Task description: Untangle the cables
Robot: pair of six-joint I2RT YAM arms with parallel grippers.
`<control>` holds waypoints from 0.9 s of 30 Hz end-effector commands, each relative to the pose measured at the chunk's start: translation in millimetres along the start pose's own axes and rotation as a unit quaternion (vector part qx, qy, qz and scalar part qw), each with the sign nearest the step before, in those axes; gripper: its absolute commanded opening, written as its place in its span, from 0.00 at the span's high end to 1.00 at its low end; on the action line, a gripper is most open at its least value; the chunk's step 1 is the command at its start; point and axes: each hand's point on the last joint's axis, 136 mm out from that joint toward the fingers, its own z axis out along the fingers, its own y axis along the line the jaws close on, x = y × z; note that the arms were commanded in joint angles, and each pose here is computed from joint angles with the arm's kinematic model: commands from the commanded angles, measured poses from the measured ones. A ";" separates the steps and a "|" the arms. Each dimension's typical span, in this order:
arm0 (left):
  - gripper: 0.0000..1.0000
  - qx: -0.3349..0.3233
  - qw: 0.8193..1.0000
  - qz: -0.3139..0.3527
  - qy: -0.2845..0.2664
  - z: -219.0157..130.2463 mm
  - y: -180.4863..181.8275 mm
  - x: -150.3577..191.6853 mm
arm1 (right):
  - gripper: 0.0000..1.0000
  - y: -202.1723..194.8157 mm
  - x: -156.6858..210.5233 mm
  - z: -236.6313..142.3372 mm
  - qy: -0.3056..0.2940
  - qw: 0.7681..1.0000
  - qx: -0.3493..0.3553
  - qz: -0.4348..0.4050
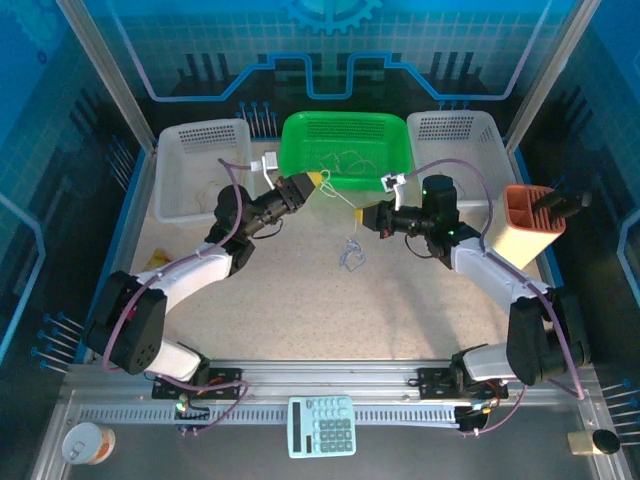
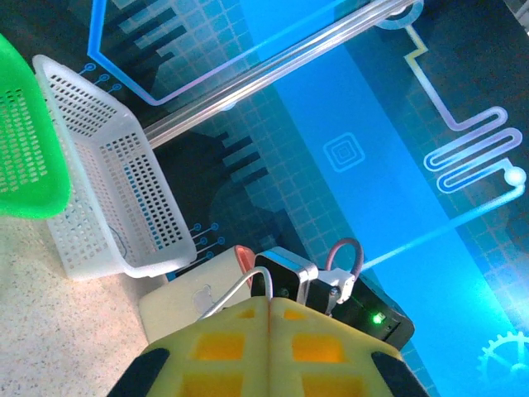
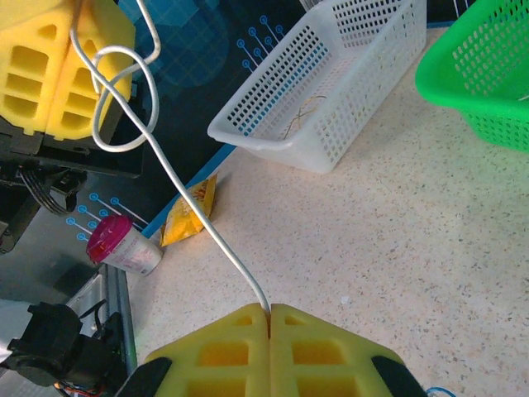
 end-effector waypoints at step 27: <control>0.43 -0.062 0.993 0.098 0.029 -36.3 9.7 2.5 | 1.00 -31.8 -36.8 -25.4 -0.052 0.992 0.103 0.057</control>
